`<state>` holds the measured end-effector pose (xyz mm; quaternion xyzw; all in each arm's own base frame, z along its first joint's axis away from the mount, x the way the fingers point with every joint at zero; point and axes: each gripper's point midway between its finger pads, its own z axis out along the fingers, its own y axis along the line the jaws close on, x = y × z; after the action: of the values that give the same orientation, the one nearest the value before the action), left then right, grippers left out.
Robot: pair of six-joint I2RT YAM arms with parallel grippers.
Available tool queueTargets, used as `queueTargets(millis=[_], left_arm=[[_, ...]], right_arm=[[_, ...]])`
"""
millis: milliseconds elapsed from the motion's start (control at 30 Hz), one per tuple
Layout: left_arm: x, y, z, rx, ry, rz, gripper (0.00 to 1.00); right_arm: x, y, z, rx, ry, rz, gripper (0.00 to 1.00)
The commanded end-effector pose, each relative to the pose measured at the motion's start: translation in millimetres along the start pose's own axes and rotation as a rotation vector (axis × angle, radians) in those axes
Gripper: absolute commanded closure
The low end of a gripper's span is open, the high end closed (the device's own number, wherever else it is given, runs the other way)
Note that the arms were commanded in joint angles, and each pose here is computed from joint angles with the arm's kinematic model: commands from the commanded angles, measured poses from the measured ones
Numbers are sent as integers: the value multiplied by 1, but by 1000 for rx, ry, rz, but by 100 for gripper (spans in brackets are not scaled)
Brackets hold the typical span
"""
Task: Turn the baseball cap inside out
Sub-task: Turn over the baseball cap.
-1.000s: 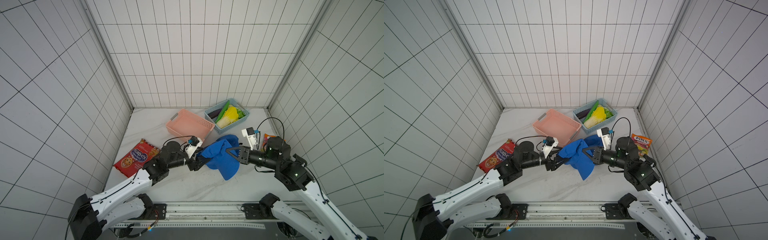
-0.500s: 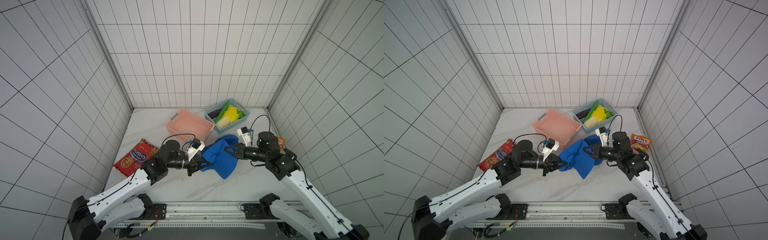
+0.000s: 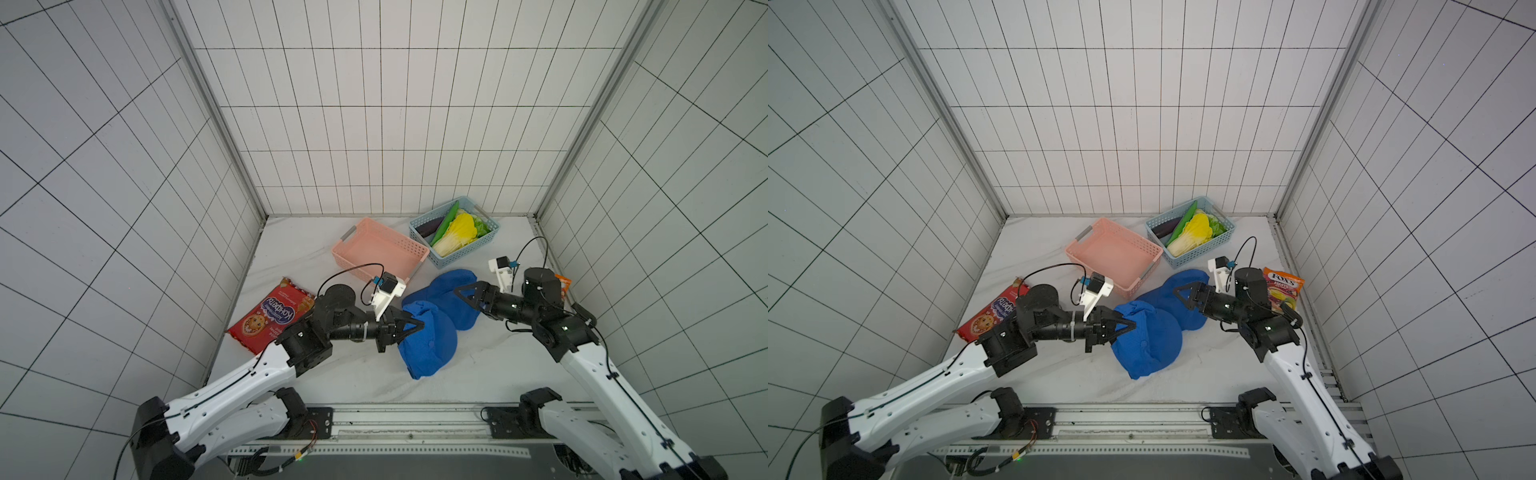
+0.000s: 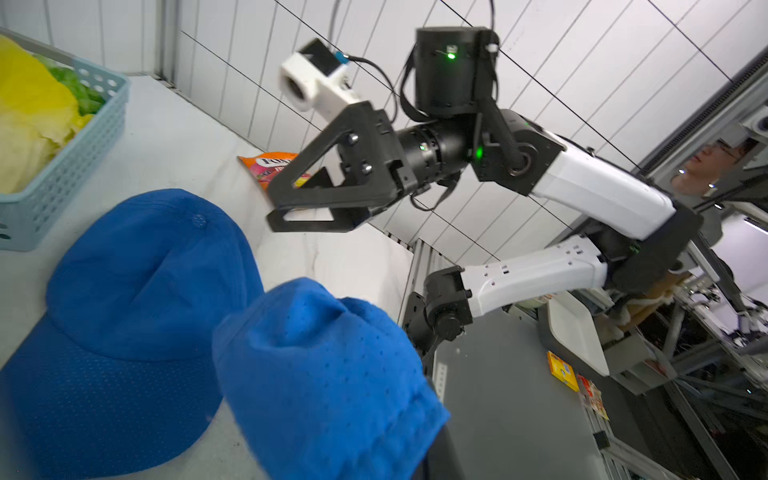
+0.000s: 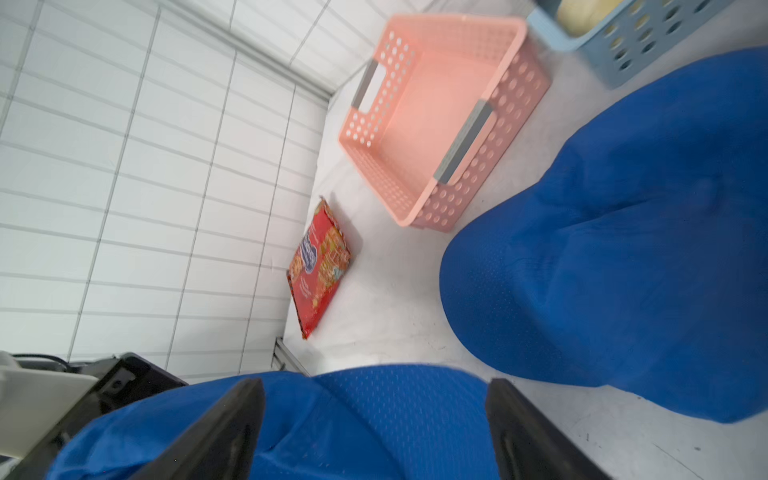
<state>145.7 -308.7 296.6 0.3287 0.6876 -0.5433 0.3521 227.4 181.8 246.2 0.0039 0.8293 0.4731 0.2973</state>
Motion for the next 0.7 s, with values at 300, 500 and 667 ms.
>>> queueTargets(millis=[300, 500, 667], left_arm=[[-3, 19, 0, -82, -71, -48, 100], [3, 23, 3, -77, -63, -59, 100], [5, 20, 10, -41, -49, -59, 100]], right_arm=[[0, 48, -49, -164, -53, 49, 13], [17, 68, -41, -243, 48, 59, 13], [30, 71, -13, -275, 91, 119, 14]])
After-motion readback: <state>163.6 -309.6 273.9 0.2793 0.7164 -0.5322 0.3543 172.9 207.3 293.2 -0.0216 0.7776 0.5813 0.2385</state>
